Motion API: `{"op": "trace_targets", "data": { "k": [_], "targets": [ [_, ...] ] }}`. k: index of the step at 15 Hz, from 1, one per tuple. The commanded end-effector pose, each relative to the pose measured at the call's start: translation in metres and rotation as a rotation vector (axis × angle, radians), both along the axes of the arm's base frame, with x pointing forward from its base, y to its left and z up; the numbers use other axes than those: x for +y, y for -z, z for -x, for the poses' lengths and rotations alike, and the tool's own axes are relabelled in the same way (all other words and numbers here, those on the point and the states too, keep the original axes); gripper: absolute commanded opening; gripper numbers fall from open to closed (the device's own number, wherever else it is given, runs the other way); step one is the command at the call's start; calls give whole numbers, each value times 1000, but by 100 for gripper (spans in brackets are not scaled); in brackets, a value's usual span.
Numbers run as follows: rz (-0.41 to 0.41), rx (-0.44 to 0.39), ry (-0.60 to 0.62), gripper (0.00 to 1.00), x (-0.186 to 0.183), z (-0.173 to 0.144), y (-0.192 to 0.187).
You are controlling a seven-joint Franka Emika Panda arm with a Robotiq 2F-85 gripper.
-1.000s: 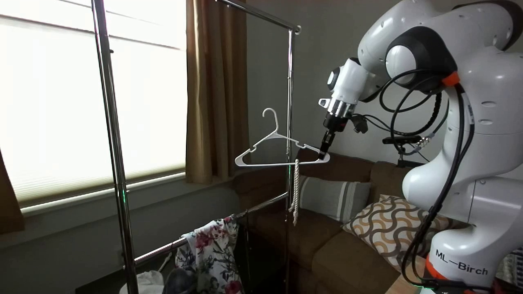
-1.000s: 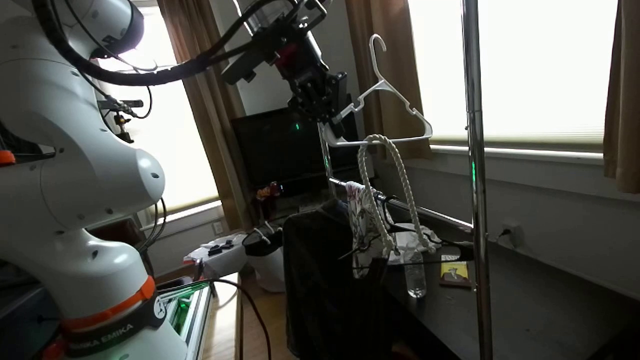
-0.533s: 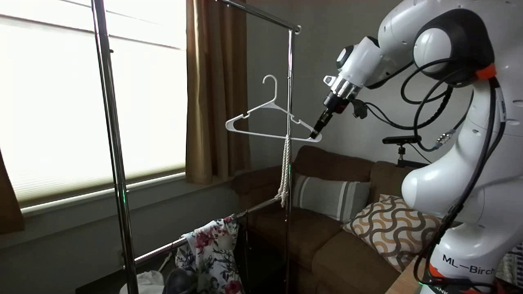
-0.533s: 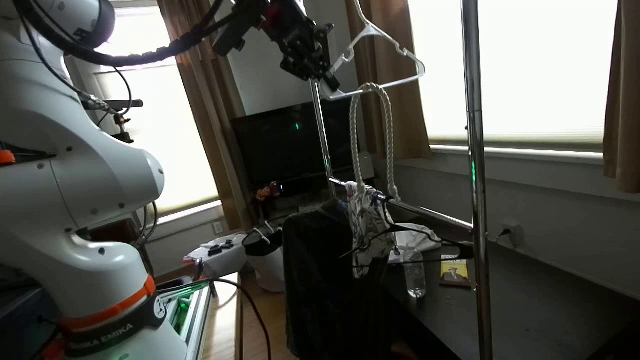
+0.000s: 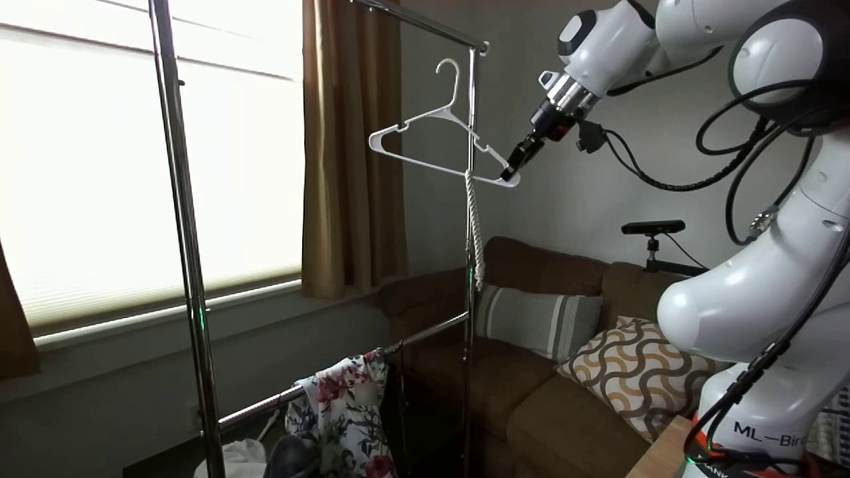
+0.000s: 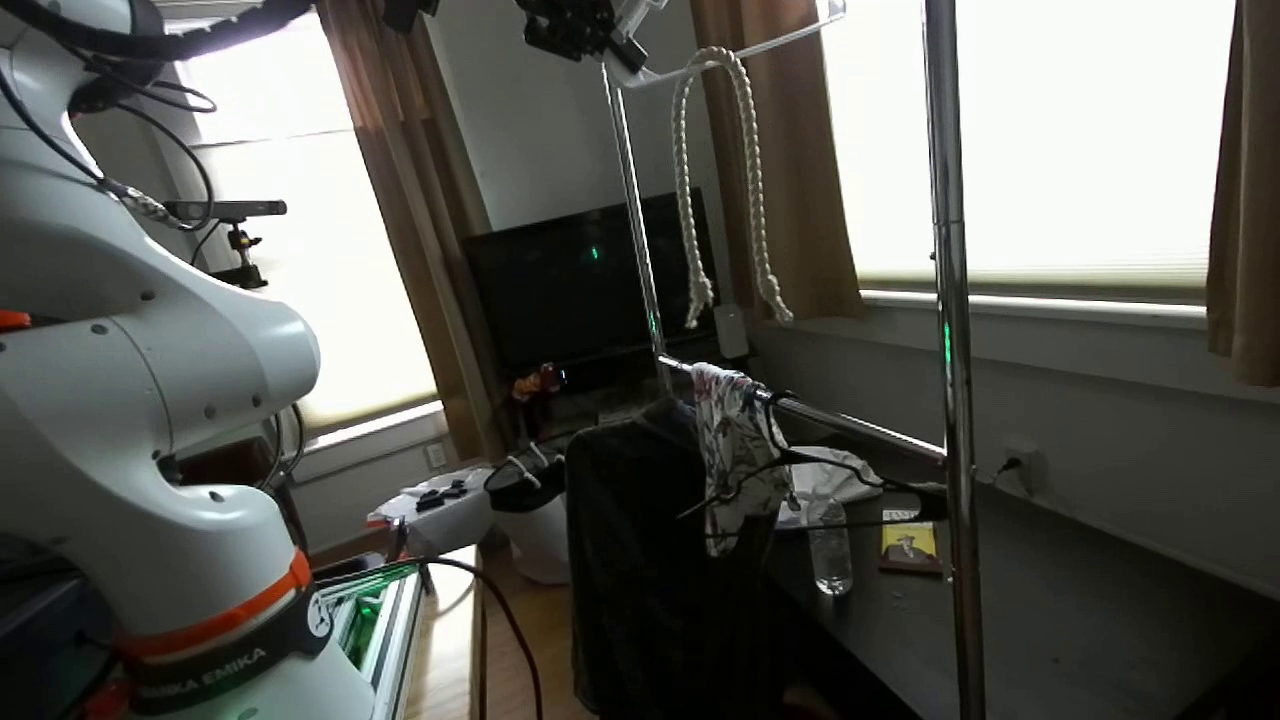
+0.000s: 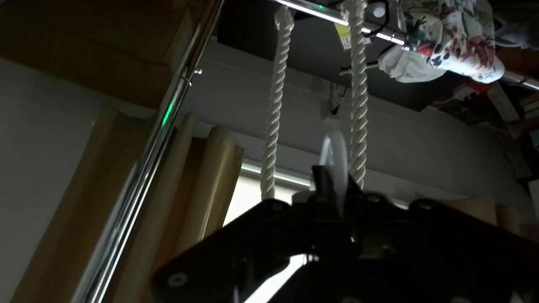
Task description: Move the white hanger to the upper rail
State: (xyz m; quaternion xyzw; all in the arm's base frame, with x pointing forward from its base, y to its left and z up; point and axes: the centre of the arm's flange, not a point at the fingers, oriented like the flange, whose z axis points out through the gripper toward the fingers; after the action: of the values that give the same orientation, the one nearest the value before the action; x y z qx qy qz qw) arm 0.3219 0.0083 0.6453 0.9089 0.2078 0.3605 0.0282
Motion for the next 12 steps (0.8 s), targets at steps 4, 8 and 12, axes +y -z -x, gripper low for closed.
{"op": "trace_targets", "data": {
  "k": [4, 8, 12],
  "targets": [
    [2, -30, 1, 7, 12, 2, -11],
    [-116, -90, 73, 2, 2, 7, -61],
    [-181, -179, 184, 2, 3, 10, -126]
  ]
}}
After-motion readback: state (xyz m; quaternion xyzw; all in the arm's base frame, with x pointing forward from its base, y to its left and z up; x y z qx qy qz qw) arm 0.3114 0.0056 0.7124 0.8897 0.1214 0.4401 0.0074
